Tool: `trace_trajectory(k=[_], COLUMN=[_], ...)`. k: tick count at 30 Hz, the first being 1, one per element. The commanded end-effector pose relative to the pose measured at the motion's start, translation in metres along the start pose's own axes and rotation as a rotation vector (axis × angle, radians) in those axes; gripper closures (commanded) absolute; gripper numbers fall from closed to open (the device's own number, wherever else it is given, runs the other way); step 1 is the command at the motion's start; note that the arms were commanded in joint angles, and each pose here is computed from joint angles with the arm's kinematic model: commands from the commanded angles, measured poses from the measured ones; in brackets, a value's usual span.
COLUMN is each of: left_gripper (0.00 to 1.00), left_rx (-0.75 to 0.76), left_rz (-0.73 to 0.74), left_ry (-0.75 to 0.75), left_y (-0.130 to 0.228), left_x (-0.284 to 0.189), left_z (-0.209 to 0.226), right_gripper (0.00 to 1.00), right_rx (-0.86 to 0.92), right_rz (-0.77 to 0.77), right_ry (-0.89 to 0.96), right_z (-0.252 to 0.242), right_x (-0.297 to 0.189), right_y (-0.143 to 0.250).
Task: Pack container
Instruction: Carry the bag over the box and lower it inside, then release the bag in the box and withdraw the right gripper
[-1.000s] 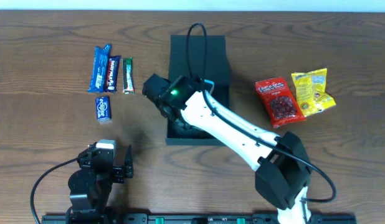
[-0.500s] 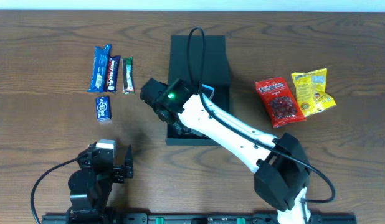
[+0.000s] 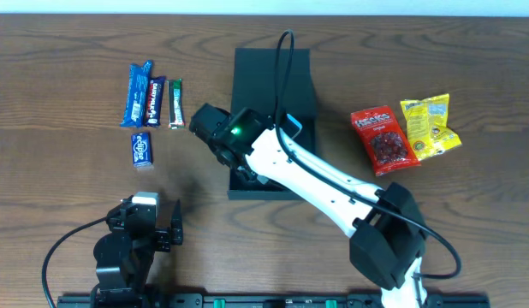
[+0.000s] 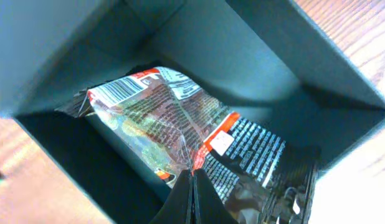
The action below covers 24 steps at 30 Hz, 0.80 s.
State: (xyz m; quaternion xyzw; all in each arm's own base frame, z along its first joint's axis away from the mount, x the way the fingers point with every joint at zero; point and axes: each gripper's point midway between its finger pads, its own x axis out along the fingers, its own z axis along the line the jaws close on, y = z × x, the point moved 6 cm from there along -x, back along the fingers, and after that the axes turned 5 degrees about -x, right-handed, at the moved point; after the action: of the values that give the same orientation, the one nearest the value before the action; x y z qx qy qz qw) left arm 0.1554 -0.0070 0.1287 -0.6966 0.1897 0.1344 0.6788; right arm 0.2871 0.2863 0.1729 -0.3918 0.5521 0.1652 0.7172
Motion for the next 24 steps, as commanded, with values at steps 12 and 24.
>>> trace_trajectory(k=[12, 24], left_gripper=[0.05, 0.05], left_rx=[0.011, 0.011], left_rz=[0.006, 0.006], left_ry=[-0.009, -0.009], left_y=[0.004, 0.004], left_x=[0.002, 0.002], left_z=[0.002, 0.002], right_gripper=[0.01, 0.99], right_rx=[-0.333, -0.693], right_rz=[-0.082, -0.046], right_ry=[-0.162, -0.184], right_z=[0.032, 0.033], right_x=[-0.006, -0.004], right_y=[-0.018, -0.041])
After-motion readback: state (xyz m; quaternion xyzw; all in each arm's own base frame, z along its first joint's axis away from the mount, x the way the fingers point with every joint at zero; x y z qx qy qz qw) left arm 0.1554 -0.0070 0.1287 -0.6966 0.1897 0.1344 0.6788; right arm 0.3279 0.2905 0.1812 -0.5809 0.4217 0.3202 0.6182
